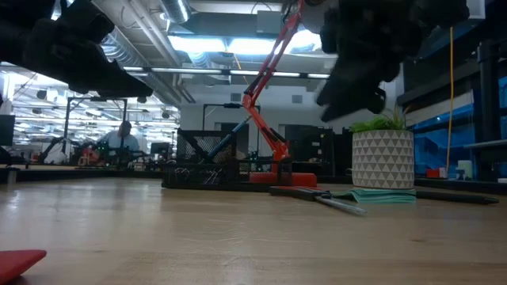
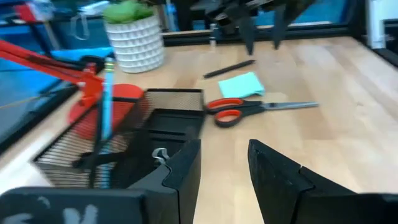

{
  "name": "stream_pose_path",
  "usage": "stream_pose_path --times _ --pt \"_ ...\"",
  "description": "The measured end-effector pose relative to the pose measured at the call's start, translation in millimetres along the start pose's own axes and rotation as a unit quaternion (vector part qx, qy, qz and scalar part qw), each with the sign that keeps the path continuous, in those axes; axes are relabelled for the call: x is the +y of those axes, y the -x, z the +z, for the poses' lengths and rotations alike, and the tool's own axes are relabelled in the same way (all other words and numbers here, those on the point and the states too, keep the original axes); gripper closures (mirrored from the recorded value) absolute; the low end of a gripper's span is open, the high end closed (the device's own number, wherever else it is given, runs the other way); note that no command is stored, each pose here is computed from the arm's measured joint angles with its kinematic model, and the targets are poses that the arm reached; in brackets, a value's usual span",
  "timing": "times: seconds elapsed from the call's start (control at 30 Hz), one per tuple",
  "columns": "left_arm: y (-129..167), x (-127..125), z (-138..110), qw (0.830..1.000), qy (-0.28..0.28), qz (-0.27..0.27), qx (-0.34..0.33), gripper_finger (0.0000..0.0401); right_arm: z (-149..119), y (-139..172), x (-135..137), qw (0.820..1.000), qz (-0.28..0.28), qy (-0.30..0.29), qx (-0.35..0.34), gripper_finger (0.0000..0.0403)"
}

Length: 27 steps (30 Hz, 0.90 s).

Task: Pick and place office supplies into organizer
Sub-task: Put the red eraser into the black desk organizer

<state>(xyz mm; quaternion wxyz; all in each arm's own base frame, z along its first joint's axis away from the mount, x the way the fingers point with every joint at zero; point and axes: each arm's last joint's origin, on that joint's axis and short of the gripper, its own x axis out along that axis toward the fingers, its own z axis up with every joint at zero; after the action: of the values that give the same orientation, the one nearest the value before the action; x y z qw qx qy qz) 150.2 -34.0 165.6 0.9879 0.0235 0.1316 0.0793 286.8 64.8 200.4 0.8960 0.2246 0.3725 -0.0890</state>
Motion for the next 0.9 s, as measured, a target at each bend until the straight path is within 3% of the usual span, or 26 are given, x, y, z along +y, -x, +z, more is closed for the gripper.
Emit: stream_pose_path --times 0.17,0.43,0.73,0.9 --pt "-2 -1 3 1.0 0.025 -0.008 0.008 0.0274 -10 1 -8 0.998 -0.039 -0.021 0.051 0.0217" --pt "-22 -17 31 0.997 -0.016 -0.039 0.07 0.0274 -19 3 -15 0.992 -0.076 -0.003 0.098 0.0217" --pt "-52 -56 59 0.989 -0.056 -0.081 0.108 0.0274 -21 4 -17 0.989 -0.083 0.044 0.116 0.0217" --pt "-62 -87 62 0.979 -0.12 -0.121 0.113 0.0274 -22 4 -17 0.988 -0.082 0.062 0.118 0.0217"
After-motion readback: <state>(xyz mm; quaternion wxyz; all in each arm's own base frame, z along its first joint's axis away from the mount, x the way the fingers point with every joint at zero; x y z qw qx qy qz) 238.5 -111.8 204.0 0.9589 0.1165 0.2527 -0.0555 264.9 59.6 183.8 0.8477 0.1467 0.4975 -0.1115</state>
